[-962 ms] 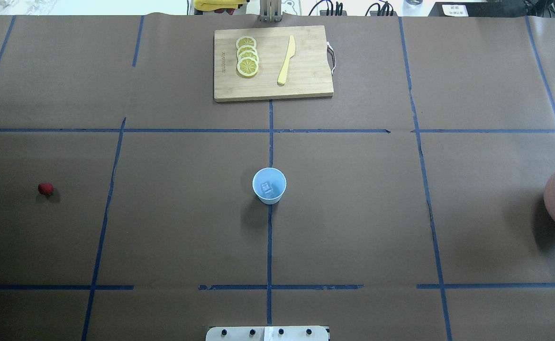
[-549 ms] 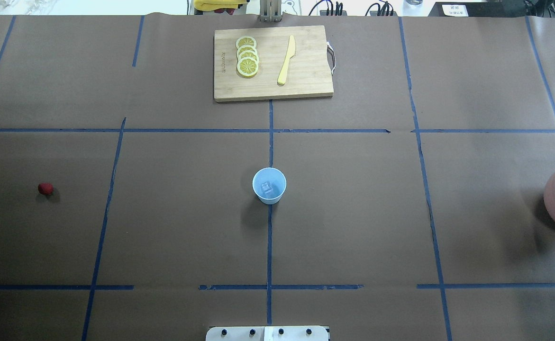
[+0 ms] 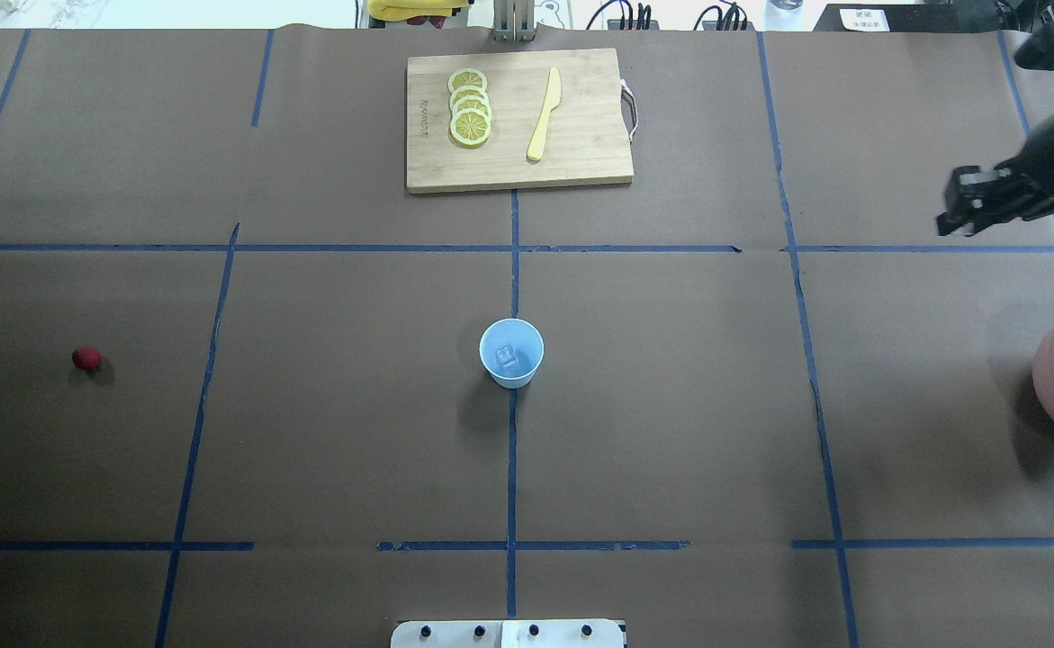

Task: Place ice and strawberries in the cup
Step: 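Close the right gripper on an ice cube and lift it, then carry the ice cube with the right gripper over the blue cup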

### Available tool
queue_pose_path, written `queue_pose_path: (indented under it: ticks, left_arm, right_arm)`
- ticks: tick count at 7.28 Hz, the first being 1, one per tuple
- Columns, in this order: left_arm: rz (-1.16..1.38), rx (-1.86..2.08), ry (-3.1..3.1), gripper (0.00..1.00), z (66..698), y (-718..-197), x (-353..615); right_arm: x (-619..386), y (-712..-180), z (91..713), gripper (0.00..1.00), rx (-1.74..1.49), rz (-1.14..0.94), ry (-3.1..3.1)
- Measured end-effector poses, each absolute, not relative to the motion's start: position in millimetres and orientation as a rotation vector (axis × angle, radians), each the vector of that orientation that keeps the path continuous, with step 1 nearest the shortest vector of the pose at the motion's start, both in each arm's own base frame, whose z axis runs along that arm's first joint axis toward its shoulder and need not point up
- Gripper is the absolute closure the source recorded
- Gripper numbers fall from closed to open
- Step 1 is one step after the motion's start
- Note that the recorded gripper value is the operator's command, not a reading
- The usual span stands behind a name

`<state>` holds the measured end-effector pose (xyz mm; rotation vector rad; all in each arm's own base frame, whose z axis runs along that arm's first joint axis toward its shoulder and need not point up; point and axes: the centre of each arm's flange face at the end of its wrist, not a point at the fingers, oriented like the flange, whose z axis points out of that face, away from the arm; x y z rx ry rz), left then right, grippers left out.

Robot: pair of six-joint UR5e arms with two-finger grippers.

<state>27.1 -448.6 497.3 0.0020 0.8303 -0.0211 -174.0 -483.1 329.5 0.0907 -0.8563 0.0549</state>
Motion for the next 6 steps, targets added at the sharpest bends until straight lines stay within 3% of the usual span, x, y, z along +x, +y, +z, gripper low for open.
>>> queue_pose_path:
  ticks: [6]
  left_arm:
    - [-0.064,0.013,0.822,0.0,520.8,-466.6,141.1]
  right_arm:
    - [-358.1,-436.7,181.4,1.0,0.098,0.118,-0.943]
